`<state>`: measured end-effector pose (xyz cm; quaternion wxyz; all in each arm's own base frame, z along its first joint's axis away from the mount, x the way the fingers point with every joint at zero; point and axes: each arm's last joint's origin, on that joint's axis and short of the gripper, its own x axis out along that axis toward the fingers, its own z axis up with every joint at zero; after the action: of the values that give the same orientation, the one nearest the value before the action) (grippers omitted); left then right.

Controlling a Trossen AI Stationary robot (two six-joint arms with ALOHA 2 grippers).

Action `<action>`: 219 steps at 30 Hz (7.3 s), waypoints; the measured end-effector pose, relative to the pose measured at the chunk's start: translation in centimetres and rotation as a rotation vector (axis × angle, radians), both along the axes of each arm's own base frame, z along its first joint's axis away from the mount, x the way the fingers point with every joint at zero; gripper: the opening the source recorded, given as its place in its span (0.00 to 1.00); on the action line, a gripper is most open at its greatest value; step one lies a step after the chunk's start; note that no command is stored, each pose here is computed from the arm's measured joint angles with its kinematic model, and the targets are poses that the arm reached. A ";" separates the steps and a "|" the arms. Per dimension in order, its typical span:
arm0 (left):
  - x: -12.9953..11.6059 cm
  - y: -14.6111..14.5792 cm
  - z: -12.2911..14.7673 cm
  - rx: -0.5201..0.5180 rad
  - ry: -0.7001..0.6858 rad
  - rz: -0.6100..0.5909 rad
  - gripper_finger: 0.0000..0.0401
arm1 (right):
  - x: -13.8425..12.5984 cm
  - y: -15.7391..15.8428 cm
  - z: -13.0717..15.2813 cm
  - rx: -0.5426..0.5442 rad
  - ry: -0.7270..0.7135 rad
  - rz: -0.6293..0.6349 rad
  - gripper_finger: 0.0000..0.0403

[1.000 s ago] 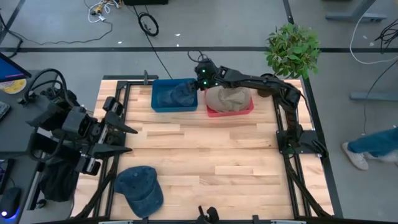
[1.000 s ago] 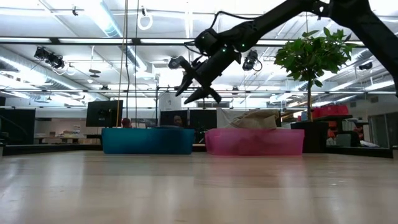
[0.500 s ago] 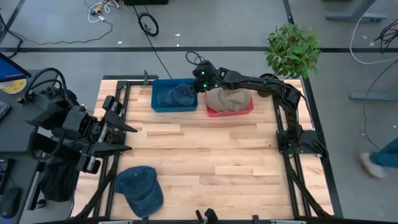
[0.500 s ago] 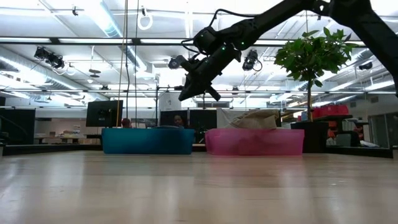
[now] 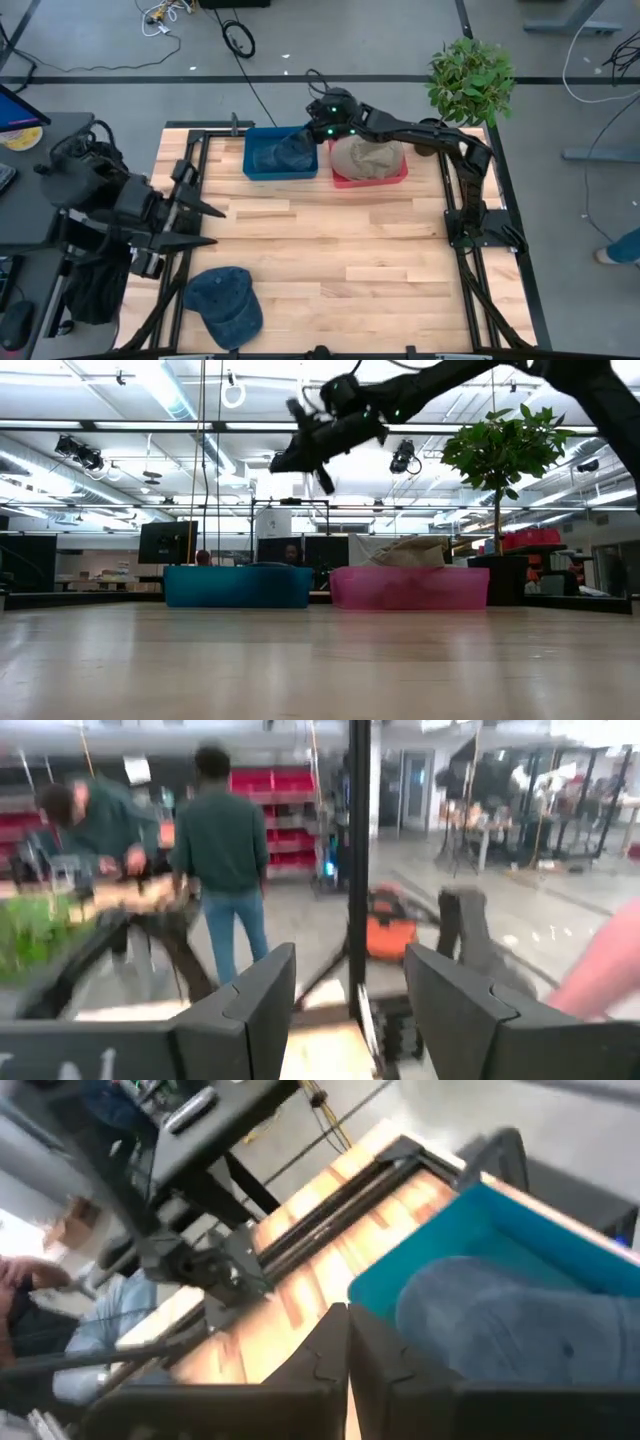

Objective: Pick & Place hat
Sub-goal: Put the blue cap into the blue bin

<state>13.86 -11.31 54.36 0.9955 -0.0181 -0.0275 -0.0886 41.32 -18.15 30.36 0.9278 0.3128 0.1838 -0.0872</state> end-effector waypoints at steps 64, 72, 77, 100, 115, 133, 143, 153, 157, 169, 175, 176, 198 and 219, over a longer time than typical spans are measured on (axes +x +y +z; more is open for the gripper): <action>12.4 -7.8 -11.3 -0.095 0.510 0.226 0.48 | -24.4 16.6 -5.5 -0.386 -0.460 0.207 0.03; 13.4 -8.0 -12.3 -0.146 0.546 0.250 0.48 | -26.3 17.3 -8.1 -0.404 -0.675 0.206 0.03; 13.8 -9.2 -13.6 -0.135 0.594 0.241 0.45 | -27.9 17.4 -10.0 -0.397 -0.803 0.183 0.03; 14.0 -17.2 -17.4 -0.316 0.795 -0.074 0.36 | -28.6 17.6 -10.7 -0.378 -0.713 0.242 0.03; 12.2 -23.9 -17.8 -0.219 1.035 -0.076 0.36 | -28.4 17.6 -11.2 -0.296 -0.659 0.245 0.03; 12.1 -25.5 -25.1 -0.052 1.270 0.175 0.42 | -28.4 17.6 -11.5 -0.256 -0.623 0.245 0.03; 13.7 -24.4 -25.5 -0.112 1.346 0.201 0.64 | -28.4 17.6 -11.5 -0.256 -0.623 0.246 0.03; 13.8 -25.5 -28.5 -0.075 1.408 0.244 0.71 | -28.4 17.6 -11.5 -0.256 -0.622 0.245 0.03; 13.9 -25.7 -30.1 -0.038 1.444 0.289 0.71 | -28.4 17.6 -11.5 -0.256 -0.622 0.245 0.03; 13.8 -26.0 -32.7 -0.092 1.567 0.429 0.71 | -28.4 17.6 -11.5 -0.256 -0.622 0.245 0.03; 15.1 -25.6 -34.8 -0.155 1.632 0.528 0.71 | -28.4 17.6 -11.5 -0.256 -0.622 0.246 0.03; 15.2 -25.5 -35.0 -0.160 1.640 0.534 0.71 | -28.4 17.6 -11.5 -0.256 -0.622 0.246 0.03; 15.5 -24.9 -38.6 -0.014 1.736 0.630 0.71 | -28.4 17.6 -11.5 -0.256 -0.622 0.246 0.03; 14.4 -25.5 -37.5 -0.043 1.718 0.632 0.52 | -28.4 17.6 -11.5 -0.256 -0.621 0.245 0.03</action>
<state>28.21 -36.78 16.87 0.6509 -0.0878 0.7173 0.2326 12.97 -0.57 18.85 0.9746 0.1811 -0.0834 0.1018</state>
